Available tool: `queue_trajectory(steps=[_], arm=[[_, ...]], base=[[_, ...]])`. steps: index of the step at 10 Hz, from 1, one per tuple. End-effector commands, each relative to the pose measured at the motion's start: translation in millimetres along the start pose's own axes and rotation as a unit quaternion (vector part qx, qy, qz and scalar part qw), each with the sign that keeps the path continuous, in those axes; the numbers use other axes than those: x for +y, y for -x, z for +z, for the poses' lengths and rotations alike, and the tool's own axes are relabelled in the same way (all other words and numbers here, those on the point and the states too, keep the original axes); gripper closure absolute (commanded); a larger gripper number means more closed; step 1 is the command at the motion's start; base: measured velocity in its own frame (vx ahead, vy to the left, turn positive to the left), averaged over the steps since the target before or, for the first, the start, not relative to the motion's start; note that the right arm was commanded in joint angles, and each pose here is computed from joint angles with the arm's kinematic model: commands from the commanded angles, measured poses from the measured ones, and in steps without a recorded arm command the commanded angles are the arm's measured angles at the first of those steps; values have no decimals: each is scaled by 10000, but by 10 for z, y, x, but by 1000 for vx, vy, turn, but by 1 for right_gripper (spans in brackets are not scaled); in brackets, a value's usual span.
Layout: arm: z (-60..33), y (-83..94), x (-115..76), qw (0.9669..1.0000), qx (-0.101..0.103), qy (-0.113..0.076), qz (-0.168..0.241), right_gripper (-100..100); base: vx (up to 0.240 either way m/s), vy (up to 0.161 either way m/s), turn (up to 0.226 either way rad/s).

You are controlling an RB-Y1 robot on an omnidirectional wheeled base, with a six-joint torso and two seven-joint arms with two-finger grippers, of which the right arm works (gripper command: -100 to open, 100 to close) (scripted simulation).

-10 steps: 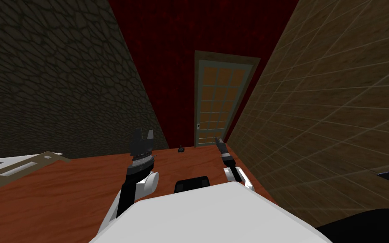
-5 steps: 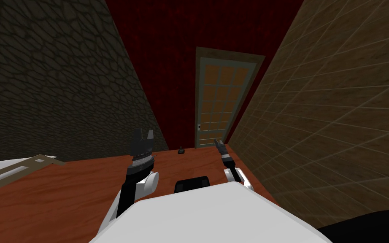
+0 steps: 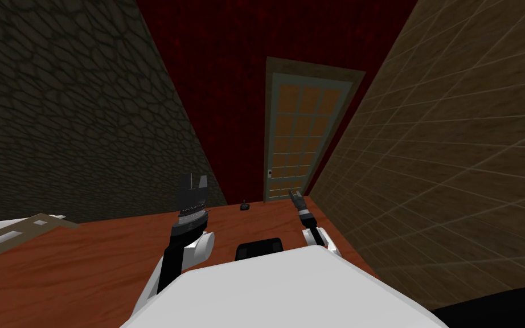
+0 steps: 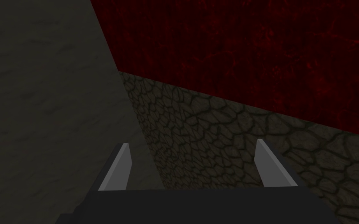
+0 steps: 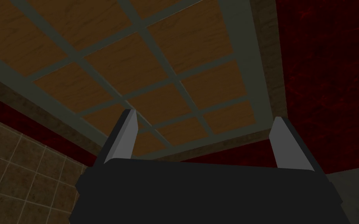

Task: Pull the door open

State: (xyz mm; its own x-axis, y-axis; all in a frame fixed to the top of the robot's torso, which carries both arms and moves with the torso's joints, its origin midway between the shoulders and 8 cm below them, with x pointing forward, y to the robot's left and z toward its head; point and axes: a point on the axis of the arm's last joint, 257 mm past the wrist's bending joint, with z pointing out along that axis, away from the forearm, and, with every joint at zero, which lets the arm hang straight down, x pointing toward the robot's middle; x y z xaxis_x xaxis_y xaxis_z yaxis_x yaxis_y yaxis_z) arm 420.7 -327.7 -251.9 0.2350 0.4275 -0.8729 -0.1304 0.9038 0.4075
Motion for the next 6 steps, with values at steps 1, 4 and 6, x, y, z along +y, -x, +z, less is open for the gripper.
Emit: queue_trajectory(steps=[1, 4, 6], arm=[[-16, -62, -47, 9998, 69, -26, -158, -100], [-57, -195, -136, 9989, 202, -76, -414, -100], [-87, -283, -193, 9978, 292, -105, -580, -100]], base=[[94, 33, -11], [92, 36, -12], [102, 35, -11]])
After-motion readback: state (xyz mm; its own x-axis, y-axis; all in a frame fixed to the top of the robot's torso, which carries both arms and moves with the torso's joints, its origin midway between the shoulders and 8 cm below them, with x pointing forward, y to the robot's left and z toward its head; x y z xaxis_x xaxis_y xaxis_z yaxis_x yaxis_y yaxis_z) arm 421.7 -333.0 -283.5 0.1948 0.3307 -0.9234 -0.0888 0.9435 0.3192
